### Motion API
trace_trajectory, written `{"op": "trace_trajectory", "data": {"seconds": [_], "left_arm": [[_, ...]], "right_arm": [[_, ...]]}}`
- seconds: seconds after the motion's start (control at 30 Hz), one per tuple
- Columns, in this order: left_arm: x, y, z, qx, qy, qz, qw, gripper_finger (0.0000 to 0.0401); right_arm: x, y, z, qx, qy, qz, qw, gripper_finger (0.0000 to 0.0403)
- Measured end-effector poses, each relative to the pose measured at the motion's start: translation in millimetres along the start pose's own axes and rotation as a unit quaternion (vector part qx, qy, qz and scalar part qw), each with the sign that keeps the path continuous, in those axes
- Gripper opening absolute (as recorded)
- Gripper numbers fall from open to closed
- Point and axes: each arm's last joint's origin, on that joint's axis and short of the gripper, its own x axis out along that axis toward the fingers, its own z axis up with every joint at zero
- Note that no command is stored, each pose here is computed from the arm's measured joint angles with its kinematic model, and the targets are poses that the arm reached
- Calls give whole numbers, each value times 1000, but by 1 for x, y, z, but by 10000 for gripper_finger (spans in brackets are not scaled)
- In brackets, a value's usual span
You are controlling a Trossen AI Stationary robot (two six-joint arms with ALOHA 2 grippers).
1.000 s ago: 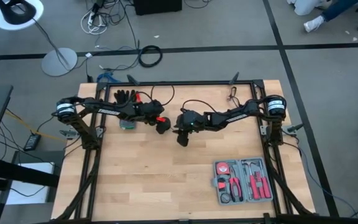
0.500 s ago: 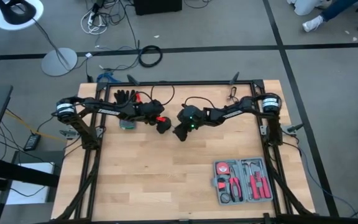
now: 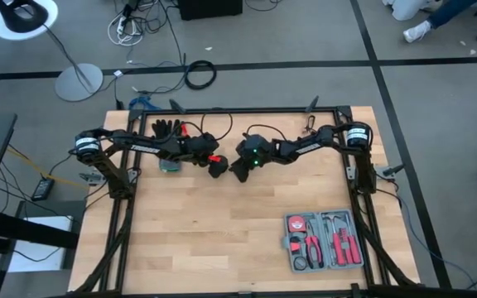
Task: Coil cords
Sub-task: Uncoil the black wire from the spool
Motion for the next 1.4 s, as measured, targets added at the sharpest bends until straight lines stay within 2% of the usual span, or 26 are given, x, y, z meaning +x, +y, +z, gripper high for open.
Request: {"op": "trace_trajectory", "data": {"seconds": [0.2, 0.3, 0.43, 0.53, 0.63, 0.8, 0.93, 1.03, 1.13, 1.2, 1.33, 1.37, 1.4], "left_arm": [[0, 0, 0, 0, 0, 0, 1000, 264], [0, 0, 0, 0, 0, 0, 1000, 264], [0, 0, 0, 0, 0, 0, 1000, 264], [0, 0, 0, 0, 2, 1, 1000, 264], [0, 0, 0, 0, 3, 1, 1000, 264], [0, 0, -1, 3, 6, 2, 1000, 264], [0, 1, -2, 8, 9, 4, 1000, 264], [0, 1, -2, 10, 13, 5, 1000, 264], [0, 1, -2, 10, 14, 5, 1000, 264], [0, 1, -3, 10, 16, 6, 1000, 264], [0, 1, -3, 10, 16, 6, 1000, 264], [0, 1, -3, 10, 16, 6, 1000, 264], [0, 1, -3, 10, 16, 6, 1000, 264]], "right_arm": [[-3, -10, 4, 21, 7, 12, 1000, 122], [-3, -11, 4, 19, 9, 12, 1000, 88], [-2, -9, 3, -14, 11, 13, 1000, 13], [-2, -8, -1, -16, 28, 4, 999, 9], [-10, -7, -8, -25, 77, -33, 996, 4], [-39, 4, -10, -61, 134, -142, 979, 3], [-70, 19, -9, -86, 180, -172, 965, 2], [-98, 27, -13, -93, 236, -209, 945, 1], [-129, 31, -19, -89, 294, -256, 916, 1], [-152, 31, -26, -87, 345, -308, 882, 1], [-195, 31, -36, -83, 430, -423, 793, 1], [-203, 31, -37, -81, 435, -444, 779, 2], [-208, 32, -36, -79, 432, -456, 774, 5]]}}
